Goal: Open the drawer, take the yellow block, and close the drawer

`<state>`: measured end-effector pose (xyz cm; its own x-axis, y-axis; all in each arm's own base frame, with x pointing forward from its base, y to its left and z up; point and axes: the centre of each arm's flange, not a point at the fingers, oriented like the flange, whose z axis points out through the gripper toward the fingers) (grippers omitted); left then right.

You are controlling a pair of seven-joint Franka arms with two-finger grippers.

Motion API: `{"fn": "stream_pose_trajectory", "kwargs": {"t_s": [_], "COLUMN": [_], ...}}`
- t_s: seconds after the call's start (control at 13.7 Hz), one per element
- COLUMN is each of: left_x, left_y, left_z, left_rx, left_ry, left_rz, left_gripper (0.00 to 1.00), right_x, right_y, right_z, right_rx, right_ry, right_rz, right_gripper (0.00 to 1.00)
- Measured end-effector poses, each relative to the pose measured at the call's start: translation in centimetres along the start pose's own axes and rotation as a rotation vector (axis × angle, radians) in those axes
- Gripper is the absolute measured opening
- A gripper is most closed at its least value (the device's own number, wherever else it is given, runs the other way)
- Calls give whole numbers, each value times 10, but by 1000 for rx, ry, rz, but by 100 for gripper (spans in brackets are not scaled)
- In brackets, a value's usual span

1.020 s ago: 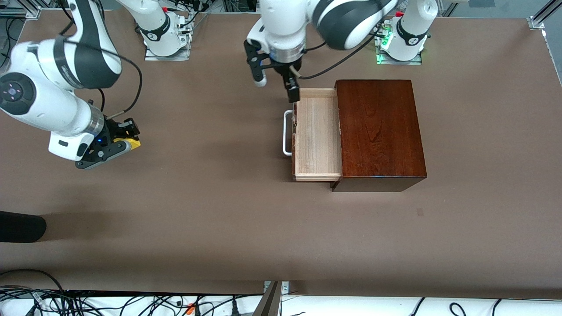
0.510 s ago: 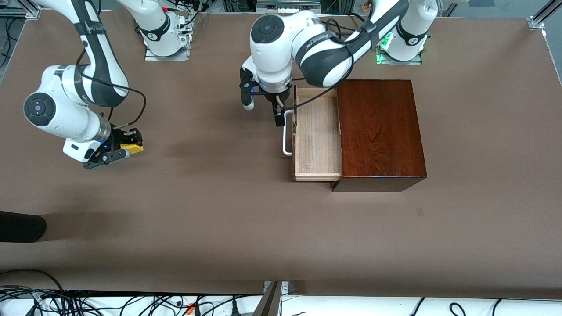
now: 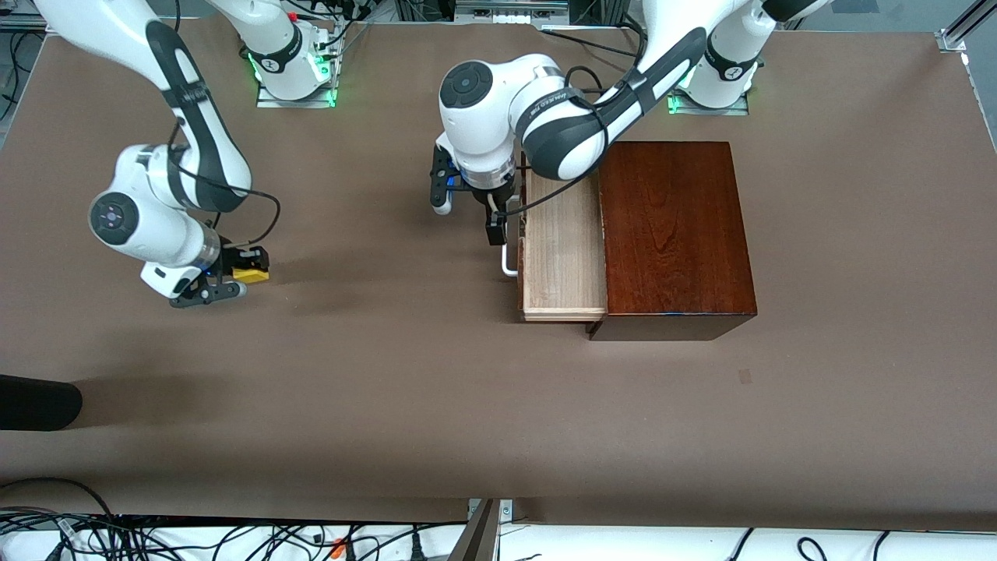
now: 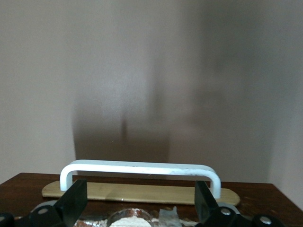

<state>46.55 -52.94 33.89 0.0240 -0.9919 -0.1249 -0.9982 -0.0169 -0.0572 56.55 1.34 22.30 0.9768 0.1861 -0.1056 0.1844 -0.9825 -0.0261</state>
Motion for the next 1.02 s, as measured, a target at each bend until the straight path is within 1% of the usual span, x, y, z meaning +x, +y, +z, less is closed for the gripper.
{"fn": "stream_pose_trajectory", "kwargs": {"t_s": [0.22,0.44,0.58,0.66,0.8,0.87,0.95,1.02], "left_x": [0,-2,-5,-7,-9,-9,-9,-9], "left_y": [-1,-3,-6,-8,-10,-9,-9,-9], "left_z": [11,14,16,17,19,19,19,19], "left_rx": [-11,0,6,6,2,2,3,4], "left_ry": [-10,-23,-33,-38,-48,-49,-49,-51], "left_rz": [-17,-19,-23,-26,-30,-29,-27,-24], "left_gripper": [100,100,100,100,100,100,100,100], "right_x": [3,4,5,5,7,11,15,19], "right_y": [2,1,0,0,0,0,-1,-3], "right_z": [32,30,30,30,27,19,4,-16], "right_rx": [-6,-6,-5,-5,-6,-7,-8,-7], "right_ry": [2,7,7,7,15,32,55,74], "right_rz": [23,78,83,83,83,81,78,73], "right_gripper": [55,55,56,59,80,91,99,100]}}
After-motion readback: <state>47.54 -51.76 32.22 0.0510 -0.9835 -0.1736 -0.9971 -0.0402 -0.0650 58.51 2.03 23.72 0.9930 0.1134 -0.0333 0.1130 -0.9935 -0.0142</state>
